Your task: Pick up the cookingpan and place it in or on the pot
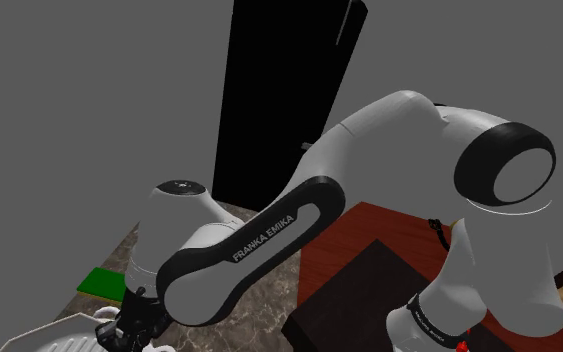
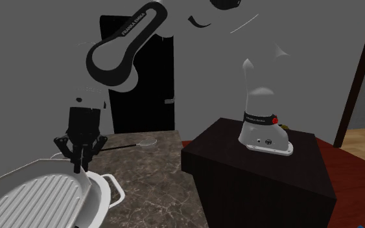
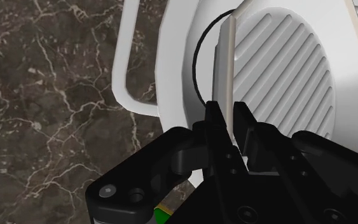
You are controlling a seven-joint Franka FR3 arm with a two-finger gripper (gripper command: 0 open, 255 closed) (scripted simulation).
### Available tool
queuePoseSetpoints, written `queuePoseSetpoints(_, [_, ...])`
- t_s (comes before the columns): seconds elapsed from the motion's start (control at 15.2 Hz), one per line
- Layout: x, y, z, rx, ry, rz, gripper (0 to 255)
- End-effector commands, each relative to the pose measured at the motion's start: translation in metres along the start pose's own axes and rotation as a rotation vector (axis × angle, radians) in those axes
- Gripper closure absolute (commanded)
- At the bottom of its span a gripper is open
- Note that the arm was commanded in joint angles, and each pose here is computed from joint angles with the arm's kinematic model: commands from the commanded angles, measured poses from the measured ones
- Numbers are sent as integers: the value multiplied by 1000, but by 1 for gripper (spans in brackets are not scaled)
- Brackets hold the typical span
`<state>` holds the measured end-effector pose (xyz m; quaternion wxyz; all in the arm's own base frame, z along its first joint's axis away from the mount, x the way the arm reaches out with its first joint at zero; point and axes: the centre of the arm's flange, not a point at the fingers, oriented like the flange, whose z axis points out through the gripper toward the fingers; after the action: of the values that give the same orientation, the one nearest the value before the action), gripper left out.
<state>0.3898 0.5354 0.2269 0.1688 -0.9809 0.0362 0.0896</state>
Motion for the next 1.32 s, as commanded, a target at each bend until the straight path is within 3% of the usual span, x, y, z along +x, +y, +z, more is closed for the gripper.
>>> queuePoseSetpoints(0.0, [-1, -3, -1, 6, 3, -3, 255])
queuePoseSetpoints(0.07, [-1, -3, -1, 6, 3, -3, 255])
queuePoseSetpoints(0.13, [-1, -2, -1, 6, 3, -3, 0])
queuePoseSetpoints(0.46, [-1, -3, -1, 6, 3, -3, 0])
queuePoseSetpoints(0.73, [-1, -3, -51, 6, 3, -3, 0])
queuePoseSetpoints(1.25, [-1, -3, -51, 6, 3, -3, 0])
